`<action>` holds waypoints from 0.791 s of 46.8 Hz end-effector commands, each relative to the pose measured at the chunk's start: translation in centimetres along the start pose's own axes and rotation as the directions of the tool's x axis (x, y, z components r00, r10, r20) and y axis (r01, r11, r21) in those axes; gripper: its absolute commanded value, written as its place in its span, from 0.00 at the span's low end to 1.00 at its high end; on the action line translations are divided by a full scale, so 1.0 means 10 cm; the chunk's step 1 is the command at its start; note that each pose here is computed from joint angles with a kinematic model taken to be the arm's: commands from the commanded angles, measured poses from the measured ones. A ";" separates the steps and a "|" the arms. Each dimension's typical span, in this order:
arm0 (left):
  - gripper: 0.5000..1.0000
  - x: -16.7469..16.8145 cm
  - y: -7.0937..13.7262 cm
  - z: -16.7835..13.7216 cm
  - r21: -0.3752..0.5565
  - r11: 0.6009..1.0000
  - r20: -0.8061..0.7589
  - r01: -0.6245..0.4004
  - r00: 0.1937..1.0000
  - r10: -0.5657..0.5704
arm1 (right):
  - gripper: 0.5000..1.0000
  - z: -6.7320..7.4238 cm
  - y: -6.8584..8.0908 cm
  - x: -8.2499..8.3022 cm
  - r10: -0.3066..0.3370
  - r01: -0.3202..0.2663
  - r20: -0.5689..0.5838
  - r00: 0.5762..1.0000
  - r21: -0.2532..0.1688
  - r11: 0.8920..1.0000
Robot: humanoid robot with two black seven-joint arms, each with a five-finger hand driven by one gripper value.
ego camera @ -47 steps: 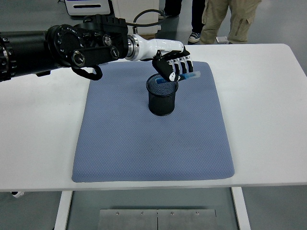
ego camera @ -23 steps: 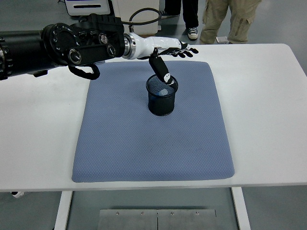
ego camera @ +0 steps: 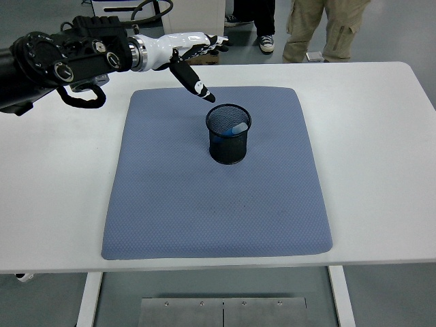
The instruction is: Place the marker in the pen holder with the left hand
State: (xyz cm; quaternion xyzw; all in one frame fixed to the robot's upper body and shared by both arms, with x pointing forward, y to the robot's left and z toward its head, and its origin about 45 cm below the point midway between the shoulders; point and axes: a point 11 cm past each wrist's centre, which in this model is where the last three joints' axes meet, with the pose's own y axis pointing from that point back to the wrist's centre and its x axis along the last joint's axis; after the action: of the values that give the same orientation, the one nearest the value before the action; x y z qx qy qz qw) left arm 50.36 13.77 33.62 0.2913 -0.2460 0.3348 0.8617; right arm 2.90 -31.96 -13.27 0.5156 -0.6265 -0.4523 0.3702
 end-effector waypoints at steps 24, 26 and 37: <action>1.00 0.41 0.59 -1.09 0.073 0.892 -0.514 -0.446 0.750 0.417 | 1.00 0.00 0.00 0.00 0.000 0.000 0.000 1.000 0.000 1.000; 1.00 0.41 0.64 -1.17 0.084 0.881 -0.550 -0.466 0.715 0.431 | 1.00 0.00 0.00 0.00 0.000 0.000 -0.001 1.000 -0.001 1.000; 1.00 0.19 0.79 -1.55 0.104 0.871 -0.734 -0.481 0.554 0.394 | 1.00 0.00 0.00 0.00 0.000 0.000 0.000 1.000 0.000 1.000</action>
State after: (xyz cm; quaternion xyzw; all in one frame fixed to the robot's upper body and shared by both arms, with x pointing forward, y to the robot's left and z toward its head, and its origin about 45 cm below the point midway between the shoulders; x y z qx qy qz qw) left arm 49.96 29.06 27.46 0.0368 0.0100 0.6079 0.7931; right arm 2.90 -31.95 -13.27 0.5158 -0.6264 -0.4522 0.3702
